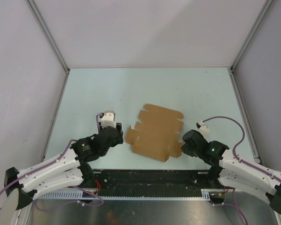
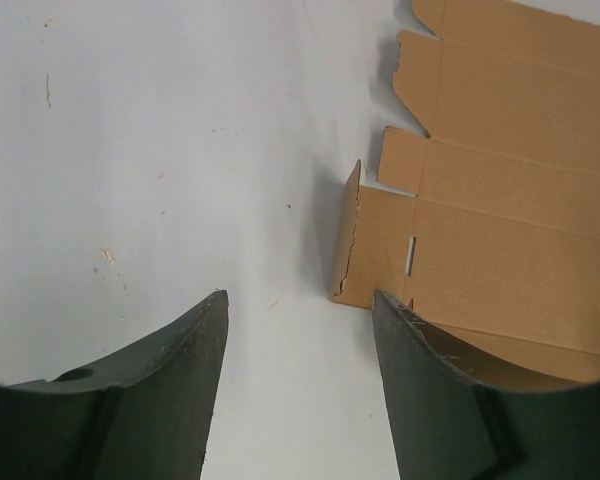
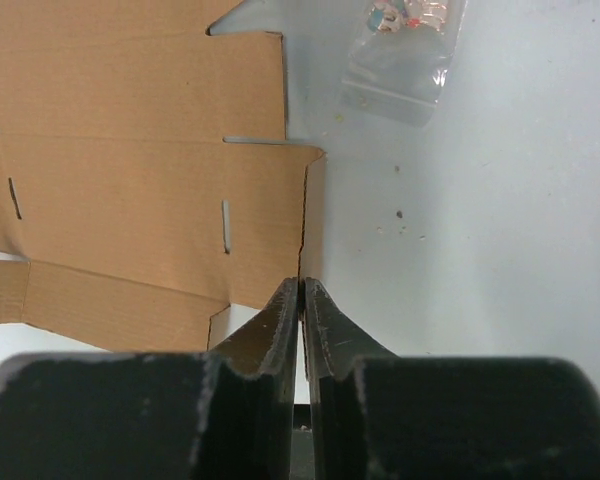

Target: Fold the paper box

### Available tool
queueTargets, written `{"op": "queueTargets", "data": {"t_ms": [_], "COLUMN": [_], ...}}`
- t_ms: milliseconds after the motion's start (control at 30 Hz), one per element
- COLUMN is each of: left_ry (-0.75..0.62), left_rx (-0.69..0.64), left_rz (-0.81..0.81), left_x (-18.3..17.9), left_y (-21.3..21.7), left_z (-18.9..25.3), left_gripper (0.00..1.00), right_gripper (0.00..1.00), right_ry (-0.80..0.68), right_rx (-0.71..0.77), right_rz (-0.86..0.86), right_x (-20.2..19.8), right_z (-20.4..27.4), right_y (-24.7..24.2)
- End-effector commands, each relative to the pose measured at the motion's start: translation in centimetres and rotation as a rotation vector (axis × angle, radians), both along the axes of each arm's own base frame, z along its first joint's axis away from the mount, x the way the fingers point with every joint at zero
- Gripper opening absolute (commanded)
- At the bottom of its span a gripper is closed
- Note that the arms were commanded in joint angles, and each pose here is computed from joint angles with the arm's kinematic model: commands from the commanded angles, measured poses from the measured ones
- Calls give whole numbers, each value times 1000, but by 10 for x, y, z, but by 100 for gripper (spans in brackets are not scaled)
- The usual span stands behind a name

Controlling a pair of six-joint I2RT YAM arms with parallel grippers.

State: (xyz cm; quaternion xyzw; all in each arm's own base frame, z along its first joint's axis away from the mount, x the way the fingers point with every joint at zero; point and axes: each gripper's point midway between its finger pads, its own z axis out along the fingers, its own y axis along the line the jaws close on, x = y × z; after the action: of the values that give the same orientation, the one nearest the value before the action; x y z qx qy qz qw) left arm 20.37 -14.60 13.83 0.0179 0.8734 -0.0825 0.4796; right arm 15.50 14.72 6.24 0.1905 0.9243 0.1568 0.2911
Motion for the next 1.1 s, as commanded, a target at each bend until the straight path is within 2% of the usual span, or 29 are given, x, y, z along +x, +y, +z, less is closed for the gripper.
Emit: {"op": "queueTargets", "data": {"t_ms": [0,333,700,800,1067], "left_ry": [-24,-13,-17,8,60], "left_rx": [-30,-27,-8,-16,-34], "left_rz": [-5,-4,-32,-38,-49], "left_x": [2,4,18,23,24], "left_y": [-2,-6,-22,-25,-29], "left_z": [6,-1,-9,-18,-42], "left_gripper": [64,64,65,65,64], "right_gripper": [10,5,4,0,0], "right_ry": [-41,-77,-140,-154,-193], "right_rx": [46,25,-106,-159,-220], "right_rz": [15,45,172,192,286], "right_x": [7,11,26,33,49], "right_z": [10,21,48,55,63], "right_y": [7,6,9,8,23]}}
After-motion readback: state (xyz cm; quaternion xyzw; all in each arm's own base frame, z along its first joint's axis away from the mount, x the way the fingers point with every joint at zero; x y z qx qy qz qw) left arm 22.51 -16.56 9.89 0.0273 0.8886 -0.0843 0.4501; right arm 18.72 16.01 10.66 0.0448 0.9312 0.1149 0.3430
